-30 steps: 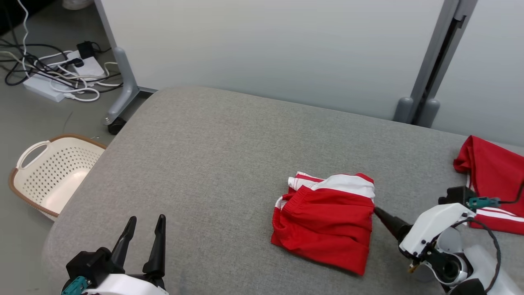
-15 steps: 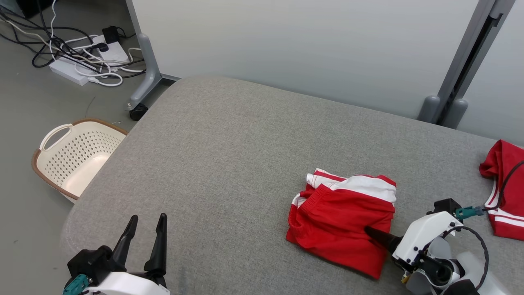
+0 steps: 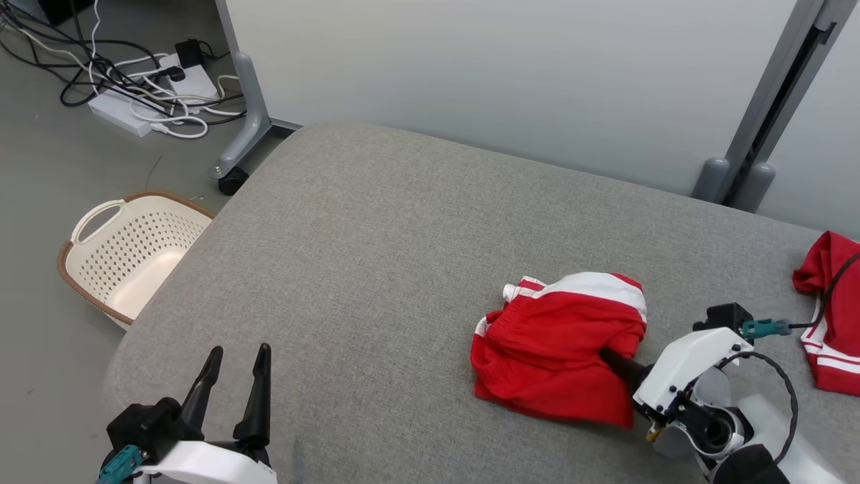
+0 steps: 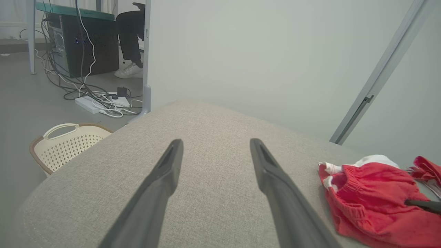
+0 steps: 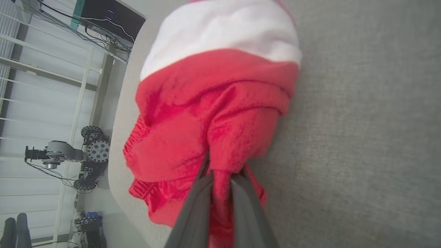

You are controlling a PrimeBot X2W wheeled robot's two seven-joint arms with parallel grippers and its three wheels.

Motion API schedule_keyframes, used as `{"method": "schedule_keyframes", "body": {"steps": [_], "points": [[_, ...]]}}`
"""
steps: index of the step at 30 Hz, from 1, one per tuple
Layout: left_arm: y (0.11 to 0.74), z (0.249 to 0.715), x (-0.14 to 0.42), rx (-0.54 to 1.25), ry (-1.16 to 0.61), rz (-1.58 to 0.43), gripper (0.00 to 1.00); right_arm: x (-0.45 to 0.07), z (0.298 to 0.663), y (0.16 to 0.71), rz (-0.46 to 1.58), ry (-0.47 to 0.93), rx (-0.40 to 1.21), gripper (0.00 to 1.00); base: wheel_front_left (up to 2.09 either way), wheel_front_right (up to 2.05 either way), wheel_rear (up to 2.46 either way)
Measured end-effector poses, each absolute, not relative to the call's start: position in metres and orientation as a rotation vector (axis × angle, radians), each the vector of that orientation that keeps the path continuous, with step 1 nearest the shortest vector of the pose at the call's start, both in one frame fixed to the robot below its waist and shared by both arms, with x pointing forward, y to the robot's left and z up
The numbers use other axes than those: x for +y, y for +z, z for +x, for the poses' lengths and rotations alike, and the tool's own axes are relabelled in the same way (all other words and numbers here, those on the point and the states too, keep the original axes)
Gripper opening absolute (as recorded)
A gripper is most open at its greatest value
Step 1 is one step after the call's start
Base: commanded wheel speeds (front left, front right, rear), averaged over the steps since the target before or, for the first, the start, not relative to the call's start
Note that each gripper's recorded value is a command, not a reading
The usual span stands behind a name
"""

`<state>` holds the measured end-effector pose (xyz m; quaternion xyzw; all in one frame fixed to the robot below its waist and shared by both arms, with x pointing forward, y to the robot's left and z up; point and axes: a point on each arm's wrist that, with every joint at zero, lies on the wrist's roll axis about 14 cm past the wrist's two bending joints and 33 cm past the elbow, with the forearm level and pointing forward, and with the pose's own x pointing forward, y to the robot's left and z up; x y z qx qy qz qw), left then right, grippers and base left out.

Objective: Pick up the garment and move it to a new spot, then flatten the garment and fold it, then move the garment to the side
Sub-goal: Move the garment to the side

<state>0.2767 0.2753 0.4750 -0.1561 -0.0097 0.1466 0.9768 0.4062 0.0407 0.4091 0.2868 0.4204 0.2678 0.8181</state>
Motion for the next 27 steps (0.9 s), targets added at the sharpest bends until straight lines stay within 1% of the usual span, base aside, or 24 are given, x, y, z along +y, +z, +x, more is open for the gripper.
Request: {"method": "schedule_keyframes", "body": {"steps": [6, 10, 16, 22, 27], "points": [[0.480, 0.286, 0.263, -0.030, 0.246, -0.309, 1.00, 0.031, 0.420, 0.434, 0.516, 0.623, 0.772, 0.00, 0.00, 0.00, 0.00], [0.480, 0.299, 0.243, -0.017, 0.168, -0.305, 1.00, 0.008, 0.428, 0.446, 0.420, 0.636, 0.711, 0.00, 0.00, 0.00, 0.00], [0.480, 0.321, 0.217, -0.001, 0.077, -0.309, 1.00, -0.031, 0.449, 0.459, 0.302, 0.610, 0.659, 0.00, 0.00, 0.00, 0.00], [0.474, 0.346, 0.196, 0.030, 0.005, -0.304, 1.00, -0.062, 0.480, 0.478, 0.209, 0.584, 0.600, 0.00, 0.00, 0.00, 0.00], [0.467, 0.366, 0.183, 0.057, -0.044, -0.295, 1.00, -0.094, 0.507, 0.480, 0.136, 0.540, 0.587, 0.00, 0.00, 0.00, 0.00]]}}
